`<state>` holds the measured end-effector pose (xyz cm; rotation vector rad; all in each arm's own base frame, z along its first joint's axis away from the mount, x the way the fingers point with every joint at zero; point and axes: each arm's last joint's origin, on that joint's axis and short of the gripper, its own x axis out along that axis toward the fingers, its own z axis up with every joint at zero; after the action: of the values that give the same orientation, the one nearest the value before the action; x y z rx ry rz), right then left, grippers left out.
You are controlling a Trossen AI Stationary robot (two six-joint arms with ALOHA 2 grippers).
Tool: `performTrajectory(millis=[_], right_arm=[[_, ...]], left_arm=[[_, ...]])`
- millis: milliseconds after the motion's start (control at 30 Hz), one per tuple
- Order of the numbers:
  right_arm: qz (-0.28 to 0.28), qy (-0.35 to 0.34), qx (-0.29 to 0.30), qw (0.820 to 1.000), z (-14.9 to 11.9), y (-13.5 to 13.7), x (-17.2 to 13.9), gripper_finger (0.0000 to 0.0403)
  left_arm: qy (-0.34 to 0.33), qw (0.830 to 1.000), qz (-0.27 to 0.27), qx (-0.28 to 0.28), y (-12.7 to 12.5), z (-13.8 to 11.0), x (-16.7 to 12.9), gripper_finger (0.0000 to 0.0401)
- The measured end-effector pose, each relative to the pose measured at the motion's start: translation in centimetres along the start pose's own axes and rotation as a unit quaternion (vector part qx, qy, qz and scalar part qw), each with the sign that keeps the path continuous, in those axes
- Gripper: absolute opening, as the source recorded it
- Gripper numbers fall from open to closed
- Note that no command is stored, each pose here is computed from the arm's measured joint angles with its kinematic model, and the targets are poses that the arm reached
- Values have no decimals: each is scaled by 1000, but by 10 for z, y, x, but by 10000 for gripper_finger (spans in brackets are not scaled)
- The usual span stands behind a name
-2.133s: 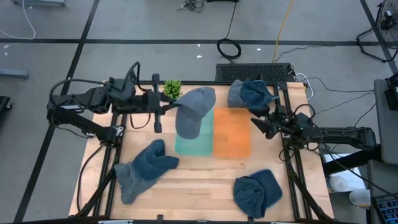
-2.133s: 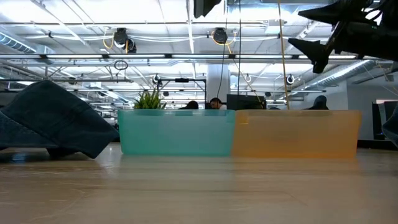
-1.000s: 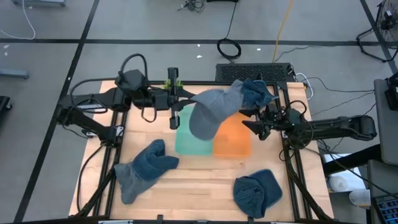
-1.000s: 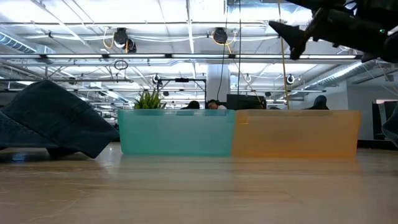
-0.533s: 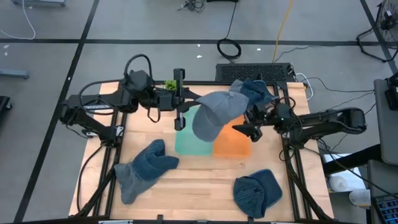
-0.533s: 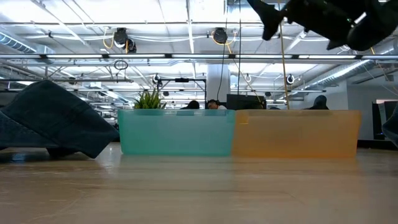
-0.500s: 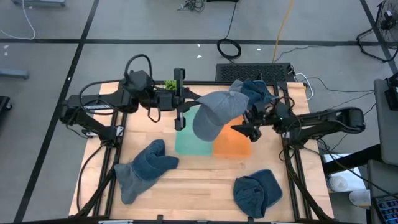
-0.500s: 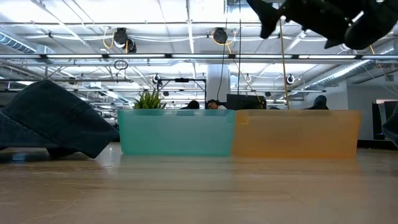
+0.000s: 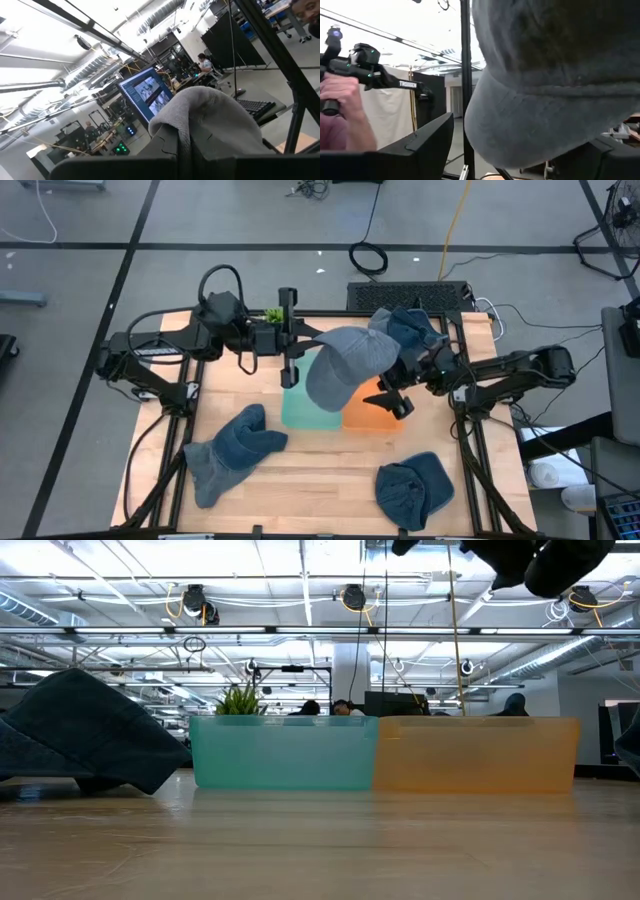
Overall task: Pick & Place hat
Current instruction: Put the middle left gray cap into the green bin
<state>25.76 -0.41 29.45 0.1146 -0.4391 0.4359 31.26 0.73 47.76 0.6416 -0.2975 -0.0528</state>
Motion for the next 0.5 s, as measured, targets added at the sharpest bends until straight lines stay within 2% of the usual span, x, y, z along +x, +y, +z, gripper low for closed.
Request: performTrajectory(millis=[167, 267, 367, 500], right_arm=[[13, 0, 0, 1000, -1, 7, 3, 281], [16, -2, 2, 1000, -2, 9, 4, 256], [20, -10, -1, 1000, 0, 10, 4, 210], [21, -19, -6, 1000, 2, 10, 4, 124]], left_arm=[[2, 1000, 1, 3, 0, 0, 0, 3], [9, 1000, 8, 3, 0, -1, 0, 3], [21, 1000, 4, 10, -1, -3, 0, 3], [41, 999, -3, 11, -3, -6, 0, 3]])
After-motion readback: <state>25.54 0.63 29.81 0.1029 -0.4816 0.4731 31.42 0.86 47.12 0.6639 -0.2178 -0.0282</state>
